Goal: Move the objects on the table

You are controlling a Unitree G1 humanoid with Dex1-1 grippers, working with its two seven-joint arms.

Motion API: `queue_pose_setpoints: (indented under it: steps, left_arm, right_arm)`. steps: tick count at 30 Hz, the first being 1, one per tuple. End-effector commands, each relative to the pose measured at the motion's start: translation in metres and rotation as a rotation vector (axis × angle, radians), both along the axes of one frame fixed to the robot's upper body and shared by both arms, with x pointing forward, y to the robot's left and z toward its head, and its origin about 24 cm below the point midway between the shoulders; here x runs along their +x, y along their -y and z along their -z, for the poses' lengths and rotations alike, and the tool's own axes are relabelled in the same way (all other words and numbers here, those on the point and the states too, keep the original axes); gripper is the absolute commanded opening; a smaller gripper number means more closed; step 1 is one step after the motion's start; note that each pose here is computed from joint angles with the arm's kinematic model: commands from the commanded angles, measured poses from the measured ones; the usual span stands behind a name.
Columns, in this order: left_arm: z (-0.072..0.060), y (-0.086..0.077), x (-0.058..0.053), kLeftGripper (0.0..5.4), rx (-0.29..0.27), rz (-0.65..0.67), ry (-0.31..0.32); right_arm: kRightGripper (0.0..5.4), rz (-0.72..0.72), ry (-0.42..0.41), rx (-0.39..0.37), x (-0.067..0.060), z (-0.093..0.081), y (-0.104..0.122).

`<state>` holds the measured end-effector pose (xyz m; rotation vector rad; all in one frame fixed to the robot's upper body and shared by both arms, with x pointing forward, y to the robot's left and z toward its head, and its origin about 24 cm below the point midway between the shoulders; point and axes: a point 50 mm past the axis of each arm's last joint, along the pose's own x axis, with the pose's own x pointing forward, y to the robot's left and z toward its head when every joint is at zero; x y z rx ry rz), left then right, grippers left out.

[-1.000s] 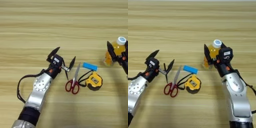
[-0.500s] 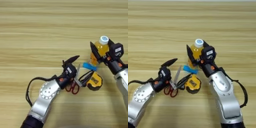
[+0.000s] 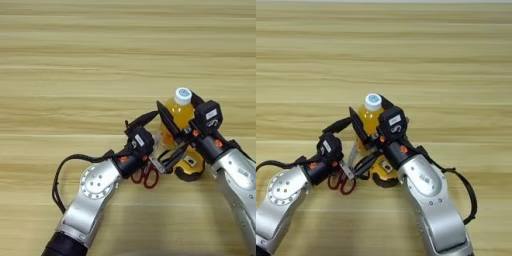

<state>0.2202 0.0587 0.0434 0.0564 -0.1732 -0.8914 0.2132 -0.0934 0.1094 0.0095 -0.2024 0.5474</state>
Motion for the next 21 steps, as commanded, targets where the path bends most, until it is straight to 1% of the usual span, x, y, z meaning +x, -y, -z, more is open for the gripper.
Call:
queue_pose_setpoints:
  steps: [1, 16, 17, 19, 21]
  left_arm:
    - [0.0001, -0.0001, 0.0028, 5.40, 0.005, -0.007, -0.007]
    - [0.0040, -0.0047, 0.0088, 5.40, 0.013, -0.047, -0.019]
    - [0.0041, -0.0058, 0.0100, 5.23, 0.011, -0.058, -0.020]
    - [0.0045, -0.0074, 0.0118, 5.15, 0.010, -0.067, -0.021]
    - [0.0048, -0.0079, 0.0122, 4.91, 0.011, -0.067, -0.022]
  right_arm:
    - [3.39, -0.029, 0.033, 0.016, -0.0042, -0.0069, -0.0064]
    - [3.39, -0.059, 0.028, 0.027, -0.0084, -0.0073, -0.0113]
    - [3.39, -0.060, 0.027, 0.027, -0.0084, -0.0073, -0.0114]
    - [3.39, -0.061, 0.026, 0.027, -0.0085, -0.0071, -0.0115]
    - [3.39, -0.061, 0.025, 0.027, -0.0086, -0.0070, -0.0115]
